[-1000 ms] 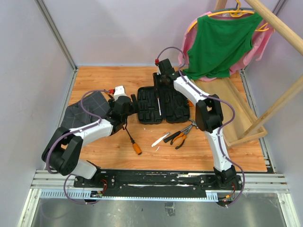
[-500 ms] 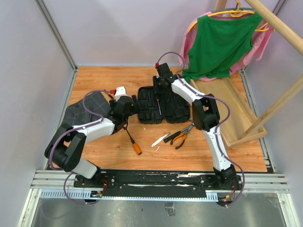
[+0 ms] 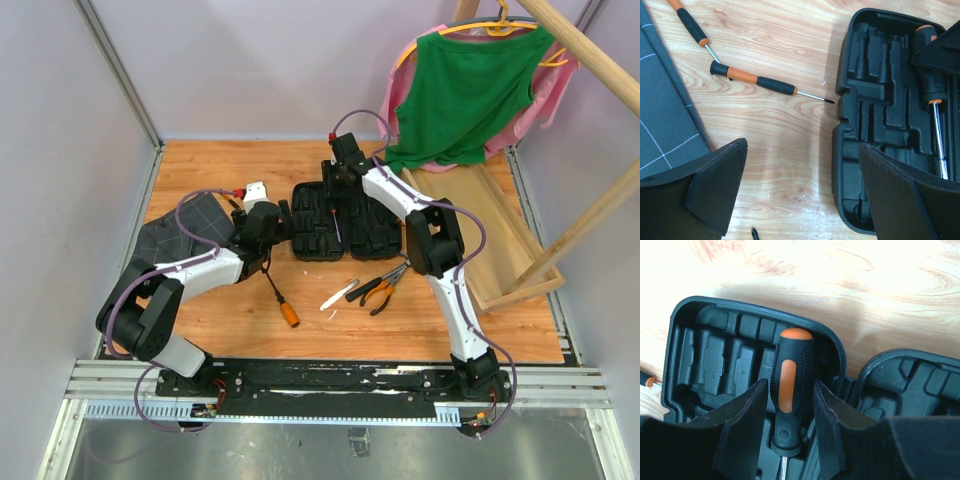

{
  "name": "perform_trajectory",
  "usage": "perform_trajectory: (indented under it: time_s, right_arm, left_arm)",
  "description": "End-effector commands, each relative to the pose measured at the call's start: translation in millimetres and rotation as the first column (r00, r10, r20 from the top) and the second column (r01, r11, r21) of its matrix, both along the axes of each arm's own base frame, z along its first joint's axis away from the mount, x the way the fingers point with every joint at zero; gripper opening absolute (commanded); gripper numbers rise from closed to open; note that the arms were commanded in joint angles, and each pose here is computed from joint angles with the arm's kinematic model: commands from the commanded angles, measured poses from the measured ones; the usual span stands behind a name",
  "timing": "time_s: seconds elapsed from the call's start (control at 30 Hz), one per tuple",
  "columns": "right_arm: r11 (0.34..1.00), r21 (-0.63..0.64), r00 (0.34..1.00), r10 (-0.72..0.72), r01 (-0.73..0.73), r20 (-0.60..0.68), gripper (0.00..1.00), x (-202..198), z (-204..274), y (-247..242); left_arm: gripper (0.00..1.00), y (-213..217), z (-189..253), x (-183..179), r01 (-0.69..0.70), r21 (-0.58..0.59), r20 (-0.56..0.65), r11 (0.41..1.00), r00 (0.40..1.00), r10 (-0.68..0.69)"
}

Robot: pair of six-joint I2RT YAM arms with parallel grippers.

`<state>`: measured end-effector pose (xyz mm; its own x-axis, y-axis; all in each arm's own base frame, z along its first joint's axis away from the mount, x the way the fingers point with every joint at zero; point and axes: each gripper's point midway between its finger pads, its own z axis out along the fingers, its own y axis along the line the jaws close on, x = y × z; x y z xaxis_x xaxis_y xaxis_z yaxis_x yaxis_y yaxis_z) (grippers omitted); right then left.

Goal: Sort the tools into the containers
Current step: Place the screwdriver in the storage box.

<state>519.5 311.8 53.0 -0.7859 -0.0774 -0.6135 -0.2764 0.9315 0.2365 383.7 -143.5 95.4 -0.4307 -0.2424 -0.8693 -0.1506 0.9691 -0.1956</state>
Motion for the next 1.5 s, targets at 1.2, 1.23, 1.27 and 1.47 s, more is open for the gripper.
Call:
perform_trajectory:
  time_s: [1.2, 1.23, 1.27, 1.47]
  right_arm:
    - [0.987, -0.16, 0.995, 0.012, 0.005, 0.102, 0.41, -18, 33, -16]
    - [0.987, -0.16, 0.995, 0.009, 0.007, 0.1, 0.41, -18, 32, -16]
    - [0.987, -0.16, 0.995, 0.01, 0.006, 0.099, 0.4, -19, 32, -16]
    - [0.986, -0.164, 0.996, 0.01, 0.005, 0.091, 0.37, -19, 27, -16]
  left_arm:
    - [0.59, -37, -34, 25, 0.188, -0.214, -0.131, 0.959, 0.967, -0.219]
    - [0.57, -40, -35, 25, 0.2, -0.225, -0.132, 0.954, 0.963, -0.233]
    - [0.54, -42, -36, 25, 0.209, -0.234, -0.134, 0.95, 0.96, -0.244]
    - [0.38, -51, -44, 26, 0.243, -0.265, -0.158, 0.933, 0.944, -0.29]
